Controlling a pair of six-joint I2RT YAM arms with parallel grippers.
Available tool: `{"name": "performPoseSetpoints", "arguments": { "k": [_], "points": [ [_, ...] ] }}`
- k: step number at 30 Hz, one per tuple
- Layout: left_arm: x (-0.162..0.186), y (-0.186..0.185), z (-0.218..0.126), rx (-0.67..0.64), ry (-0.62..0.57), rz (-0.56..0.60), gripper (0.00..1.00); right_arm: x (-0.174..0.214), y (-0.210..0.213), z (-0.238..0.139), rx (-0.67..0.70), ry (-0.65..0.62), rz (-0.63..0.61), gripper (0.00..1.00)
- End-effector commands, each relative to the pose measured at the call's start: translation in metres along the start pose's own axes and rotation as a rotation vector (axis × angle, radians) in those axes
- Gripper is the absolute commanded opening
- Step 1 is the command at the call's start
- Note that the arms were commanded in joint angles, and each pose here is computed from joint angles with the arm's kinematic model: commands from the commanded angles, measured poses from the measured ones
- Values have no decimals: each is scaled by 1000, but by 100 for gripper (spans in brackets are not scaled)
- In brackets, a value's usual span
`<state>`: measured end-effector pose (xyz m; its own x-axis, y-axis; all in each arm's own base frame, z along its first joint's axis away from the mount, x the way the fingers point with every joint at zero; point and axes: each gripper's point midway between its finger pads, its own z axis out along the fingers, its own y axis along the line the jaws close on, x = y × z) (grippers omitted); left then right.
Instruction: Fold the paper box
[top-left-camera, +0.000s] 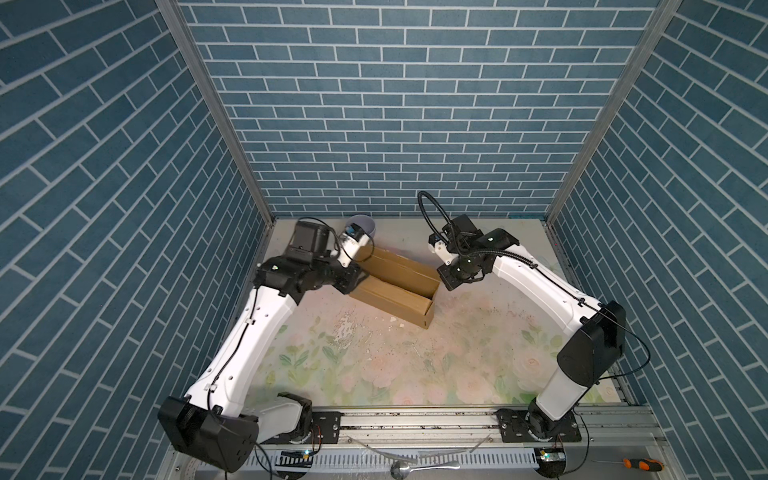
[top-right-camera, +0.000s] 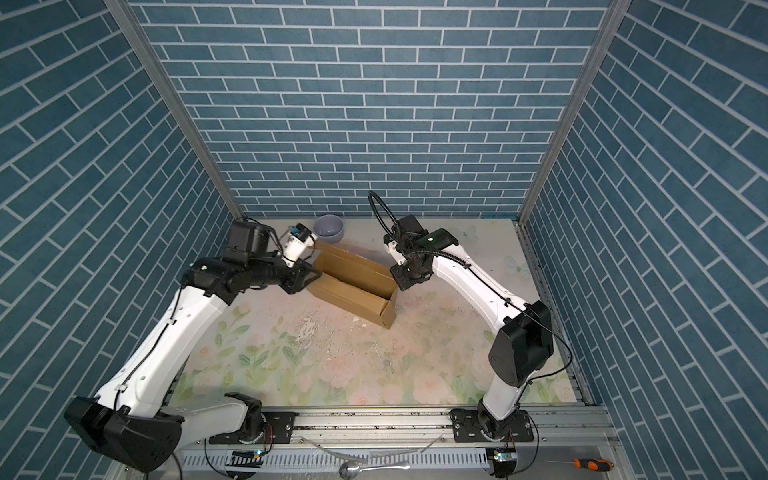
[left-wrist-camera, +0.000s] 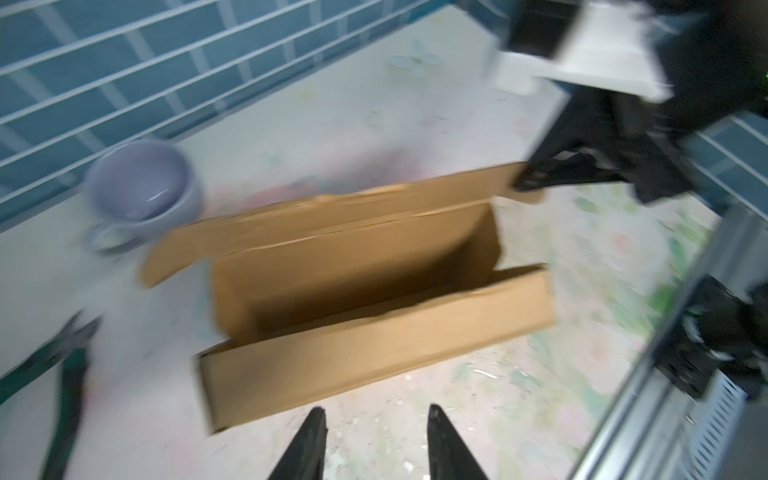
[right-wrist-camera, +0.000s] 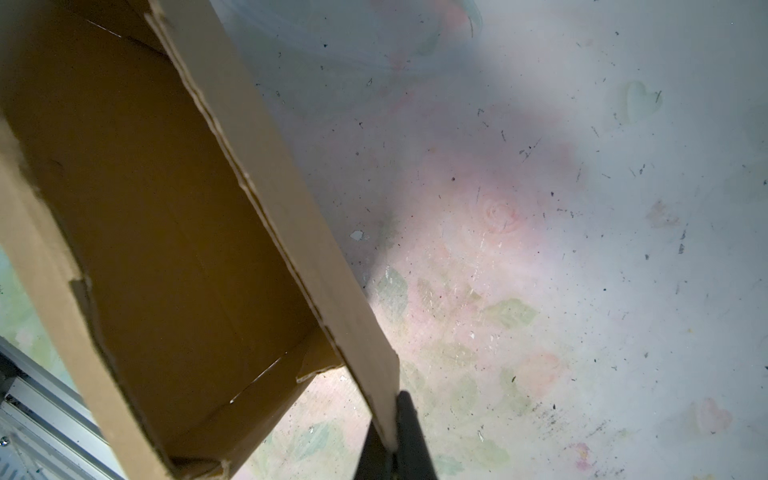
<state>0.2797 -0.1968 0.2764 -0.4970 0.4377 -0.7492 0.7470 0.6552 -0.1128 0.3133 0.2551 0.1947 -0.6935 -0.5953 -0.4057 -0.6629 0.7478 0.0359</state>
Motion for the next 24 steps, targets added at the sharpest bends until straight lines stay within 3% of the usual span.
{"name": "performPoseSetpoints", "arguments": {
  "k": [1, 7, 15, 24],
  "points": [
    [11, -46, 44, 74, 18, 116, 41, -4, 1, -7, -13, 3, -28, 0],
    [8, -76, 83, 118, -72, 179, 41, -4, 2, -10, -19, 4, -10, 0],
    [31, -66, 116, 93, 1, 191, 35, -8, 14, -15, -88, -7, 46, 0],
    [44, -68, 135, 126, 28, 150, 31, -16, 24, -21, -150, 33, 289, 0]
  ]
}}
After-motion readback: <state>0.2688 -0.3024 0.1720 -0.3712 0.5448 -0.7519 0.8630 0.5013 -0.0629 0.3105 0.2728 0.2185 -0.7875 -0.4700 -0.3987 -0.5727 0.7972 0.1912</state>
